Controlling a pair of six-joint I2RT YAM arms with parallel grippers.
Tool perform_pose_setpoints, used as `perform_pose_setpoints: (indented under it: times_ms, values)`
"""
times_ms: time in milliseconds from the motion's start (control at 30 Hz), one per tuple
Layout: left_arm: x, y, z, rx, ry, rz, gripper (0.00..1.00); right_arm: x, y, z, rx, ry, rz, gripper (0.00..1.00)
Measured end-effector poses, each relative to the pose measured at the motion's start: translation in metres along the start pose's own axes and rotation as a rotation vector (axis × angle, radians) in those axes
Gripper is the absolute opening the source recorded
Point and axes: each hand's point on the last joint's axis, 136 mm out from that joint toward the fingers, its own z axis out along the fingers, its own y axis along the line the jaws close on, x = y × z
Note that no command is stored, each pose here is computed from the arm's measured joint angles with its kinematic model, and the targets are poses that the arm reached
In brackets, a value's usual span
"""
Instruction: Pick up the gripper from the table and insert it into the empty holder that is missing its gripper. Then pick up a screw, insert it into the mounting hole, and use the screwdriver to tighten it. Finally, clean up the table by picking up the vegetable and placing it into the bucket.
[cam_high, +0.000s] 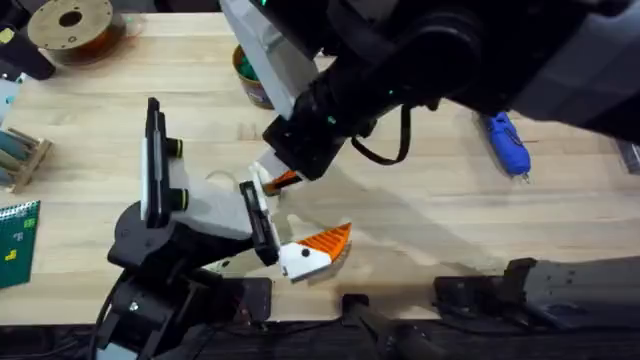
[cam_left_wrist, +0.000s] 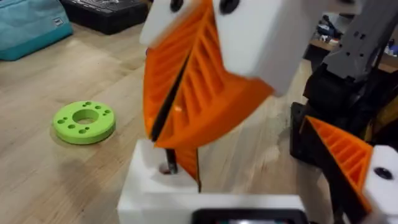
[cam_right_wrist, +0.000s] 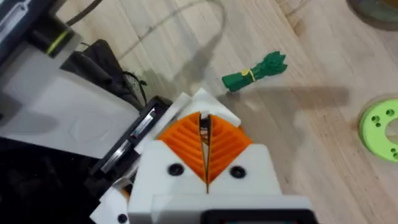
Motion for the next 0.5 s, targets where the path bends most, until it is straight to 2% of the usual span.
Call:
perform_pose_setpoints:
  times_ms: [500]
  values:
    - [-0.0001, 0.0, 0.0, 0.0, 0.0, 0.003, 0.987, -0.0037, -0.0052, 0.0009, 0.029, -0.014, -0.003, 0.008]
